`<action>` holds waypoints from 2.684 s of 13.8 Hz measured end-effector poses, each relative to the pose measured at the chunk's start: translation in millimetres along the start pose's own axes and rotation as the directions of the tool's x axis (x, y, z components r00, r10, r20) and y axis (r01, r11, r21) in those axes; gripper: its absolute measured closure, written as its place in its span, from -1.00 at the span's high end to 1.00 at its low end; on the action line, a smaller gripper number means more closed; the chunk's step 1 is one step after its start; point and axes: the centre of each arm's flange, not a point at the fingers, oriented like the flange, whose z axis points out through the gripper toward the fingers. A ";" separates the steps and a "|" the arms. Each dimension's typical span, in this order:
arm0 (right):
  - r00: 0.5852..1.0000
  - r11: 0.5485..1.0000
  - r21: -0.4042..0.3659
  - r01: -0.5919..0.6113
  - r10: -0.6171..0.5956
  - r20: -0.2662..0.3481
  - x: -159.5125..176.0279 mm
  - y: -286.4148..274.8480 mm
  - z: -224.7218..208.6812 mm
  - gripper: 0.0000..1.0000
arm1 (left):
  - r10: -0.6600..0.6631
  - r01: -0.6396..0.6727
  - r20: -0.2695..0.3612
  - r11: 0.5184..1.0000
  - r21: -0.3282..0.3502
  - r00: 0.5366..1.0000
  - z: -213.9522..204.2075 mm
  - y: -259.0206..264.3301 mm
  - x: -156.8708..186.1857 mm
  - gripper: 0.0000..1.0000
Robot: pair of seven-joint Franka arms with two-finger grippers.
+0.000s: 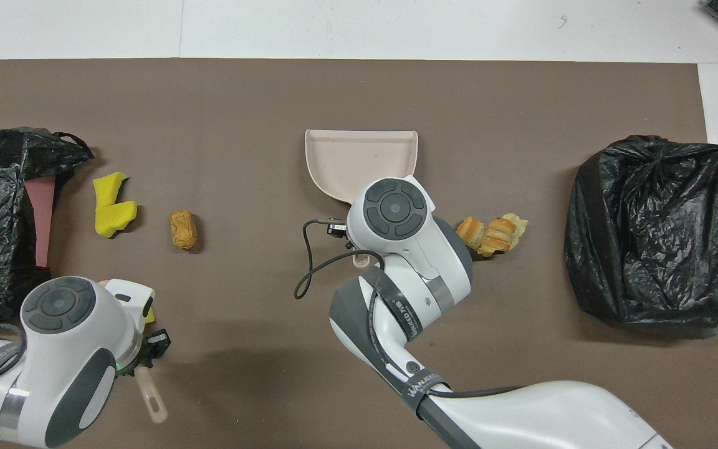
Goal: Sweep and dump trash in bin
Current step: 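Sweep the sponges and bread toward the dustpan with the left gripper's brush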
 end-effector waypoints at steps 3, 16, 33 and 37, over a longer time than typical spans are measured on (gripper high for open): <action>0.983 0.984 -0.010 0.178 -0.178 -0.040 3.7 -1.4 -3.8 -0.34 | 0.135 -0.137 -0.033 0.986 -0.096 0.990 -7.6 9.1 16.3 -0.48; 0.273 0.276 0.050 0.960 -0.960 0.062 -17.7 64.7 -70.3 -0.34 | 0.298 -0.321 -0.147 0.931 -0.173 0.943 -105.2 -14.4 169.0 -0.48; 0.294 0.299 0.085 0.951 -0.954 0.064 -45.9 20.1 -13.4 -0.34 | 0.498 -0.509 -0.112 0.852 -0.120 0.860 -20.2 -9.9 182.4 -0.48; 0.293 0.299 0.091 0.950 -0.953 0.073 -46.1 20.3 -14.8 -0.34 | 0.461 -0.469 -0.087 0.869 -0.155 0.883 -20.6 35.6 136.4 -0.48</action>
